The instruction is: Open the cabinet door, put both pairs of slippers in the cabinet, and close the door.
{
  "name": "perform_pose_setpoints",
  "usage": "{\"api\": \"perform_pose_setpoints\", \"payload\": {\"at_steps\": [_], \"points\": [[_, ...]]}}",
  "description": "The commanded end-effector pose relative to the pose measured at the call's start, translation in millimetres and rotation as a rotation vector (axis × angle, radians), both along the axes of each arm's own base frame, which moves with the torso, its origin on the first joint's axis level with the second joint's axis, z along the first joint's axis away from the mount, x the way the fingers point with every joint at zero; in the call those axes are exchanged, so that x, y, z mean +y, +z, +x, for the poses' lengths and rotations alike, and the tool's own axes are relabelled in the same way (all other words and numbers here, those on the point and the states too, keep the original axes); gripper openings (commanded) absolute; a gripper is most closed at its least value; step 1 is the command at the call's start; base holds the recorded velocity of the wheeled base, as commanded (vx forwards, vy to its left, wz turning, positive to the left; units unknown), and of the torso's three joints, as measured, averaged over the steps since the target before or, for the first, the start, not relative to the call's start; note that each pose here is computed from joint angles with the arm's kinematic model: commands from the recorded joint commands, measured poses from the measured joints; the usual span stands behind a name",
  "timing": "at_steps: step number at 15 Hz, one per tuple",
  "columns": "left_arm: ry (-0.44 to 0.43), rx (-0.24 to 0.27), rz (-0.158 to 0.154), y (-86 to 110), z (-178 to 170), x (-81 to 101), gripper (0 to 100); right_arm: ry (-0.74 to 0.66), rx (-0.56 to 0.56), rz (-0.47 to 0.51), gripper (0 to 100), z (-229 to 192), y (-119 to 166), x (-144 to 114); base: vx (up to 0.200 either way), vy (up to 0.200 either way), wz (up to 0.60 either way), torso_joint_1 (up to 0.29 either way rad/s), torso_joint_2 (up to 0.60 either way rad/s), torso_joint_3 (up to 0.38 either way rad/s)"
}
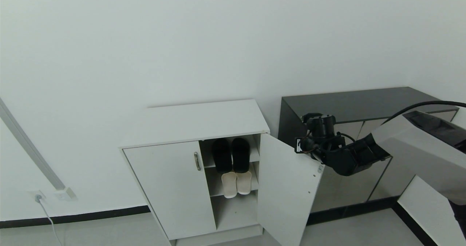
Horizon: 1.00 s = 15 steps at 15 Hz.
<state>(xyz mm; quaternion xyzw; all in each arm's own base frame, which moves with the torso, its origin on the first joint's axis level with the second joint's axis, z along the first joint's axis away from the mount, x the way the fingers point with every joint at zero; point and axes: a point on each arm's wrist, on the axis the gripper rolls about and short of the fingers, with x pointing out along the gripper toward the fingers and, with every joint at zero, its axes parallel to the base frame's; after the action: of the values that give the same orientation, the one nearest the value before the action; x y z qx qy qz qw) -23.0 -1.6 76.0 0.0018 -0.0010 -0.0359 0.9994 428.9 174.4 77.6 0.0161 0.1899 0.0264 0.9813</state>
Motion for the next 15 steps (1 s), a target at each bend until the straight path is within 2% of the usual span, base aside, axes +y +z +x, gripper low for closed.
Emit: {"api": "perform_pose_setpoints", "payload": {"at_steps": [1, 7, 15], "points": [[0.000, 0.002, -0.001, -0.1, 0, 0.0, 0, -0.008, 0.023, 0.002, 0, 2, -12, 0, 0.000, 0.000, 0.00, 0.000, 0.00, 0.000], [0.001, 0.002, -0.001, -0.1, 0, 0.0, 0, -0.012, 0.053, -0.003, 0, 3, -26, 0, 0.000, 0.000, 0.00, 0.000, 0.00, 0.000], [0.000, 0.000, -0.001, 0.4, 0, 0.0, 0, 0.011, 0.072, -0.014, 0, -9, -26, 8, 0.000, 0.000, 0.00, 0.000, 0.00, 0.000]]}}
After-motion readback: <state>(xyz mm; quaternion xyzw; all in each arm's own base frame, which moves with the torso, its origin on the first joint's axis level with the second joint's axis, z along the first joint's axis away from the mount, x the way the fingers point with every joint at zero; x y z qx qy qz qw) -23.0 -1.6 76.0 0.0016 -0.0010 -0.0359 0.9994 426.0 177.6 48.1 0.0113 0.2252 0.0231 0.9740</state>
